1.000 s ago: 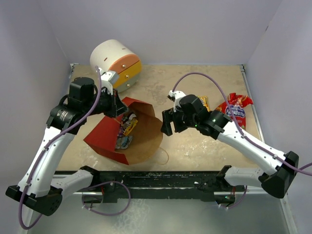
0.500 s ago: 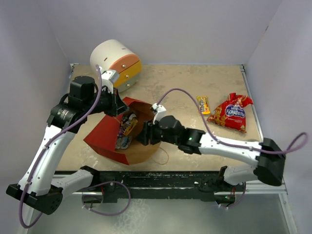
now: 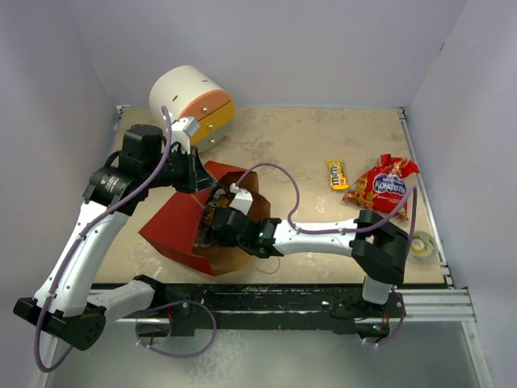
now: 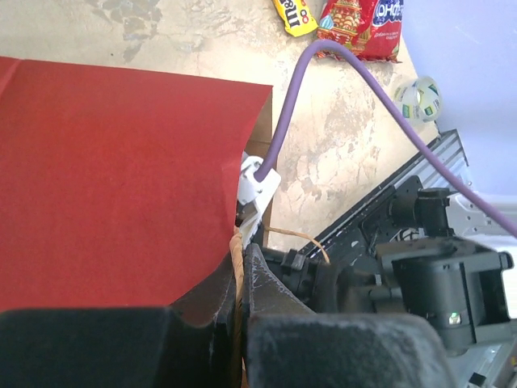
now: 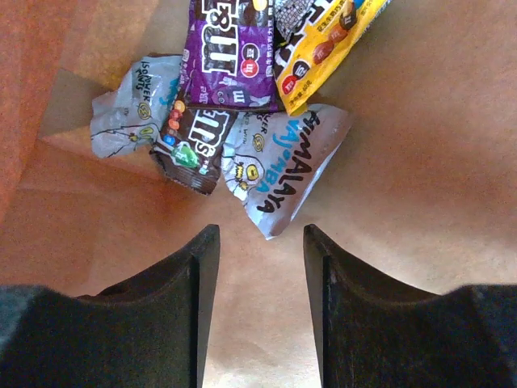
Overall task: Take the snacks out of the paper bag
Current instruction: Take out the snack from the paper bag.
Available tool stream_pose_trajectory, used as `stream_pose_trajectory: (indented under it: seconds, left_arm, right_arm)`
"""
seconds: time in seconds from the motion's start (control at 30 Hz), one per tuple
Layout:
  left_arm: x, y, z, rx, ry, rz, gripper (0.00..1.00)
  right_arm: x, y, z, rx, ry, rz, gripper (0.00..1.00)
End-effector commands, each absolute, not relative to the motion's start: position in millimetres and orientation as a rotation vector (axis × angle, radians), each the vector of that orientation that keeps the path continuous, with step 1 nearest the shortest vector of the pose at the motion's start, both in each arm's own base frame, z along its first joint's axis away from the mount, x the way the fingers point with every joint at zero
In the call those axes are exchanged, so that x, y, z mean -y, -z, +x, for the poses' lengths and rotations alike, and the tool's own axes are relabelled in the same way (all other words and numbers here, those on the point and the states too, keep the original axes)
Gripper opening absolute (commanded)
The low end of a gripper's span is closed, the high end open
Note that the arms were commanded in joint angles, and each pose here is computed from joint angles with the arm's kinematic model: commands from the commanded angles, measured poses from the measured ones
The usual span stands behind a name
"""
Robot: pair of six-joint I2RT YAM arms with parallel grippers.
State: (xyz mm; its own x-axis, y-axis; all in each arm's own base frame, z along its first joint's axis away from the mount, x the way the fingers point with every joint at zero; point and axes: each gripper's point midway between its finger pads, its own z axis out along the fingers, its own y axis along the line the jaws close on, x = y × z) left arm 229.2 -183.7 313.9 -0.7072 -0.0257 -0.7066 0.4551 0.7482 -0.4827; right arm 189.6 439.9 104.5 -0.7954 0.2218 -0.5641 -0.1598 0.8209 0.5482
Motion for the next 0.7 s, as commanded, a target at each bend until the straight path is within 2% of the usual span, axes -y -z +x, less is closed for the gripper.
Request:
stream_pose_trajectory:
  seconds: [0.0,0.33,0.67]
  left_arm:
    - [189.9,-335.9,233.7,-2.173,0.912,0.262,0.0]
    - [190.6,-326.7,229.1,-2.213,0.927,0.262,0.0]
    - [189.1,-325.5,223.5,-2.226,0.927,0.275,0.0]
  right_arm:
    - [-433.4,-102.9,197.7,-2.347,-0.689,0.275,0.49]
    - [-434.4,-71.8,200.6,-2.357,-0.627,0.539,0.49]
    - [-460.9,-60.6,208.0,-2.334,-0.709,0.615,0.47]
